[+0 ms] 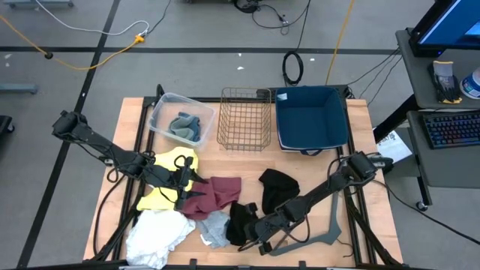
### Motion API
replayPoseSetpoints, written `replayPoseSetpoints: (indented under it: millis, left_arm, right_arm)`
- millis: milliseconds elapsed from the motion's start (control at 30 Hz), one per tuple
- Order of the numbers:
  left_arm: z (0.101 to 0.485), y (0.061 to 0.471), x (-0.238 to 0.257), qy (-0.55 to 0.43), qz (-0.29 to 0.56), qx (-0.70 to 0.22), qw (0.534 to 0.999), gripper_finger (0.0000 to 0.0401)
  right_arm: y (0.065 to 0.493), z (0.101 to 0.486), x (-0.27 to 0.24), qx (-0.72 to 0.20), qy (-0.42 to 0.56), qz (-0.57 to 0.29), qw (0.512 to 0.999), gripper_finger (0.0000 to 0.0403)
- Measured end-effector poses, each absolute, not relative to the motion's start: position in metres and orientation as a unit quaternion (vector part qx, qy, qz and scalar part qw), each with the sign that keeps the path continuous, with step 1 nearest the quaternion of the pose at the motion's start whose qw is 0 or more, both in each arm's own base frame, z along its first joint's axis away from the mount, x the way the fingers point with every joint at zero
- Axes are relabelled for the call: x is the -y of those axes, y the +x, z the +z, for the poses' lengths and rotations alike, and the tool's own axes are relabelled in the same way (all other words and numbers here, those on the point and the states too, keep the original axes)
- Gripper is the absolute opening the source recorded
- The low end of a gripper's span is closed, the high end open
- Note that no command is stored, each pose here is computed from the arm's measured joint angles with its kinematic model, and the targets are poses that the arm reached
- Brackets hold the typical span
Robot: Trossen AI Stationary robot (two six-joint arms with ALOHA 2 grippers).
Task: Pick & Place Cloths
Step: Put the black sock into the transparent bin
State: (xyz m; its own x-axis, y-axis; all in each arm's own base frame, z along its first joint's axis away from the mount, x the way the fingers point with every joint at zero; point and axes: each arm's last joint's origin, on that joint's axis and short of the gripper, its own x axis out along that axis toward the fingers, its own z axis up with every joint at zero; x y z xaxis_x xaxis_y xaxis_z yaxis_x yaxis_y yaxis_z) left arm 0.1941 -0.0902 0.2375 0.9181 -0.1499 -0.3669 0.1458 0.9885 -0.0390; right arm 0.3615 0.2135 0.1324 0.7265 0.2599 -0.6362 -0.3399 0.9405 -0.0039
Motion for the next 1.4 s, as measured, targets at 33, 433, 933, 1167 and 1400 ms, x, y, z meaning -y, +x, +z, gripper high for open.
replayPoseSetpoints:
  millis: [33, 433, 933, 1167, 1400]
  left_arm:
    - [0.238, 0.194, 0.09, -0.005, -0.075, -0.188, 0.979, 0.0184]
    - [0.238, 0.194, 0.09, -0.006, -0.075, -0.186, 0.98, 0.0184]
    - [0.239, 0.195, 0.09, -0.009, -0.076, -0.179, 0.981, 0.0184]
    - [0.239, 0.195, 0.09, -0.008, -0.076, -0.179, 0.981, 0.0184]
    - [0.239, 0.195, 0.09, -0.009, -0.076, -0.178, 0.981, 0.0184]
  right_arm:
    - [0.361, 0.129, -0.213, -0.338, -0.061, 0.161, 0.925, 0.0155]
    - [0.363, 0.127, -0.212, -0.341, -0.054, 0.154, 0.926, 0.0155]
    - [0.365, 0.119, -0.199, -0.379, -0.054, 0.134, 0.914, 0.0019]
    - [0.364, 0.122, -0.199, -0.375, -0.065, 0.14, 0.914, 0.0007]
    - [0.361, 0.14, -0.201, -0.354, -0.071, 0.15, 0.92, 0.0003]
